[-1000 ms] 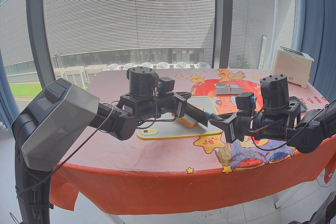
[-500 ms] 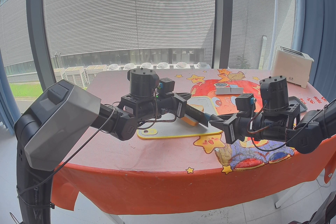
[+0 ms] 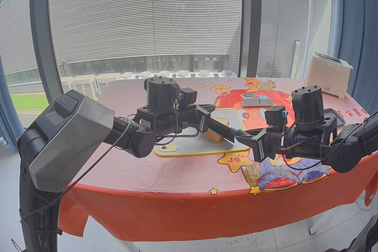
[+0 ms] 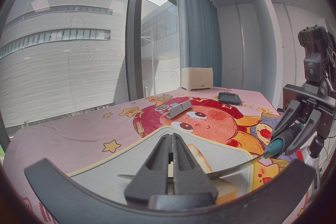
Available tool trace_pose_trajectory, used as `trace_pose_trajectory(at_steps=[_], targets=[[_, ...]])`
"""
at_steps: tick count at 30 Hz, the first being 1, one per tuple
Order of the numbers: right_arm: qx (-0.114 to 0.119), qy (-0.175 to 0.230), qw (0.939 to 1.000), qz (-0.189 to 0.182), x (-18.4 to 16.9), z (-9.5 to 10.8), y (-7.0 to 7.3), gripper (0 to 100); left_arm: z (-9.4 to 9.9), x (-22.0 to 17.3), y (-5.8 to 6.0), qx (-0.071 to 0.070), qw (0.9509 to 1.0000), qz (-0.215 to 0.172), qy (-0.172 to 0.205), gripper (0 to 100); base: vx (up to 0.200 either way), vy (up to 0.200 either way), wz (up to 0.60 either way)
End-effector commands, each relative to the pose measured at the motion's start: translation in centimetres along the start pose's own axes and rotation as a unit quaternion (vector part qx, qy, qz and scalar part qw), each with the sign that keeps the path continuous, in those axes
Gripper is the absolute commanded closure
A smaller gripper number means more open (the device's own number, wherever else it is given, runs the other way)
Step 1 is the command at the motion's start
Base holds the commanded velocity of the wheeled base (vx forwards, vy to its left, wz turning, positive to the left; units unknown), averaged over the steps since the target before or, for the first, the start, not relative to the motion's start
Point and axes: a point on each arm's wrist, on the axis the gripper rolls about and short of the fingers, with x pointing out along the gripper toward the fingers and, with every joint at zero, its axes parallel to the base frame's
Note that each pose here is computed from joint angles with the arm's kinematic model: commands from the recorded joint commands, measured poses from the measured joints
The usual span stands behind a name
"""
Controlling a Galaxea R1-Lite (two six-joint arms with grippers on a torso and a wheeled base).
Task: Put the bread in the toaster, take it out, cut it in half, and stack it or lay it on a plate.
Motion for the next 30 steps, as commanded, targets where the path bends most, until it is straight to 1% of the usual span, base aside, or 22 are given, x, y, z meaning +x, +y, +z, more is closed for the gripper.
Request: trace_pose_trajectory(at_steps=[1, 4, 5, 11, 12, 14, 16, 18, 20, 22, 24, 30], targets=[[0.003, -0.003, 1.0, 0.0, 0.0, 0.2, 0.0, 100, 0.6, -0.1, 0.1, 0.004, 0.9999, 0.002, -0.013, 100, 0.0, 0.0, 0.0], [0.003, -0.004, 1.0, 0.0, 0.0, 0.2, 0.0, 100, 1.7, -0.7, 0.1, 0.008, 0.9996, 0.003, -0.026, 100, 0.0, 0.0, 0.0], [0.004, -0.004, 1.0, 0.0, 0.0, 0.2, 0.0, 100, 2.5, -1.1, 0.0, 0.011, 0.9994, 0.003, -0.034, 100, 0.0, 0.0, 0.0], [0.008, -0.006, 1.0, 0.0, 0.0, 0.3, 0.0, 100, 2.9, -1.5, 0.0, 0.012, 0.9992, 0.005, -0.039, 100, 0.0, 0.0, 0.0], [0.014, -0.006, 0.9999, 0.0, 0.0, 0.4, 0.0, 100, 3.0, -1.7, 0.0, 0.013, 0.9991, 0.005, -0.041, 100, 0.0, 0.0, 0.0], [0.014, -0.006, 0.9999, 0.0, 0.0, 0.4, 0.0, 100, 2.9, -1.7, 0.0, 0.012, 0.9991, 0.005, -0.04, 100, 0.0, 0.0, 0.0], [0.014, -0.004, 0.9999, 0.003, 0.0, 0.3, 0.1, 100, 2.2, -1.6, -0.1, 0.011, 0.9992, 0.006, -0.037, 100, 0.0, 0.0, 0.0], [0.015, -0.004, 0.9999, 0.004, 0.0, 0.3, 0.1, 100, 2.0, -1.5, -0.2, 0.012, 0.9992, 0.004, -0.037, 100, 0.0, 0.0, 0.0], [0.019, 0.005, 0.9998, 0.007, -0.1, 0.3, 0.1, 100, 1.7, -1.5, -0.3, 0.01, 0.9994, 0.003, -0.033, 100, 0.0, 0.0, 0.0], [0.029, 0.018, 0.9994, 0.01, -0.2, 0.5, 0.3, 100, 1.4, -1.4, -0.3, 0.01, 0.9995, 0.002, -0.03, 100, 0.0, 0.0, 0.0], [0.043, 0.026, 0.9987, 0.013, -0.4, 0.6, 0.4, 100, 0.6, -0.9, -0.4, 0.008, 0.9997, 0.0, -0.021, 100, 0.0, 0.0, 0.0], [0.048, 0.026, 0.9984, 0.013, -0.4, 0.8, 0.4, 100, 0.3, -0.7, -0.4, 0.007, 0.9998, 0.0, -0.018, 100, 0.0, 0.0, 0.0]])
